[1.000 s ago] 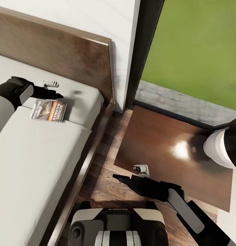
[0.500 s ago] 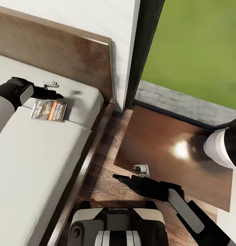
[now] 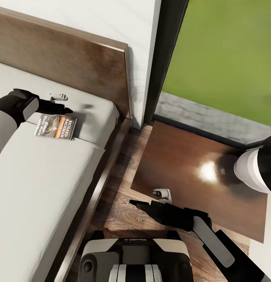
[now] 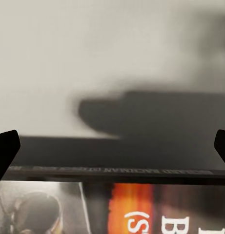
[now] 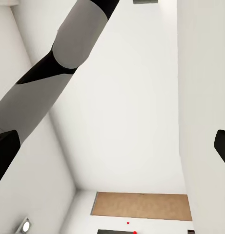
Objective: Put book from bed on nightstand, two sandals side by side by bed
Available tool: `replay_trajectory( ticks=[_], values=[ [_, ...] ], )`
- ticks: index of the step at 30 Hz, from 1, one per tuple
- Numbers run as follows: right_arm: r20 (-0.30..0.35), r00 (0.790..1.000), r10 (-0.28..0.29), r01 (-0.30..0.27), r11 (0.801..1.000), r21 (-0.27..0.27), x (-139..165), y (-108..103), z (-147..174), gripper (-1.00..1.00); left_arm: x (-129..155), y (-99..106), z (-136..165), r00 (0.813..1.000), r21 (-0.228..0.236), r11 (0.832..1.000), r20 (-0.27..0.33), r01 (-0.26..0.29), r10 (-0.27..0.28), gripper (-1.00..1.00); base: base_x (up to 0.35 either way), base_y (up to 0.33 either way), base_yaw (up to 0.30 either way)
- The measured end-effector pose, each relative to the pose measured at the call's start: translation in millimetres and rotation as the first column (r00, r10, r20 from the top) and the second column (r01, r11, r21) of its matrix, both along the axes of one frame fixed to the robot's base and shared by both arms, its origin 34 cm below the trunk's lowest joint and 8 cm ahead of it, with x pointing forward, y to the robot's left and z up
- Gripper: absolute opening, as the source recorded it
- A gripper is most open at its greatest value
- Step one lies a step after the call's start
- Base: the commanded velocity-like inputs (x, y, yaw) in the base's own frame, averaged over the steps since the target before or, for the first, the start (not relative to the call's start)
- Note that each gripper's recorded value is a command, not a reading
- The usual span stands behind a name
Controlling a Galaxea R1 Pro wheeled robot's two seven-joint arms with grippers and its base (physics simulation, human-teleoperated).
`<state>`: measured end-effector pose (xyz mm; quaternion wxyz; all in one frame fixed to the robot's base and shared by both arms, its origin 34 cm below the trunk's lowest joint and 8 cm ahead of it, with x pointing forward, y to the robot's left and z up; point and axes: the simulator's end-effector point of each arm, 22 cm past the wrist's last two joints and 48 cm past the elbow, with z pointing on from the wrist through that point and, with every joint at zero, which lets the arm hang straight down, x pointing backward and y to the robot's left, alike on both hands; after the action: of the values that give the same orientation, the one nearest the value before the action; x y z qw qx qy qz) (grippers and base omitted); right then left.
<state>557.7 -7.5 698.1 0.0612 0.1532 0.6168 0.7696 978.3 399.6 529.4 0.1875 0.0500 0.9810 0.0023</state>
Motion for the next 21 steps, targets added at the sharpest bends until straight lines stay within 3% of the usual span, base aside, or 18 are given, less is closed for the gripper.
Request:
replay_trajectory(
  ticks=[21],
  values=[
    [0.0, 1.0, 0.0, 0.0, 1.0, 0.0, 0.0, 0.0, 0.0, 1.0, -9.4, 5.4, -7.2, 1.0, 0.005, 1.0, -0.021, -0.013, 0.013, 1.0, 0.0, 0.0, 0.0]
  ],
)
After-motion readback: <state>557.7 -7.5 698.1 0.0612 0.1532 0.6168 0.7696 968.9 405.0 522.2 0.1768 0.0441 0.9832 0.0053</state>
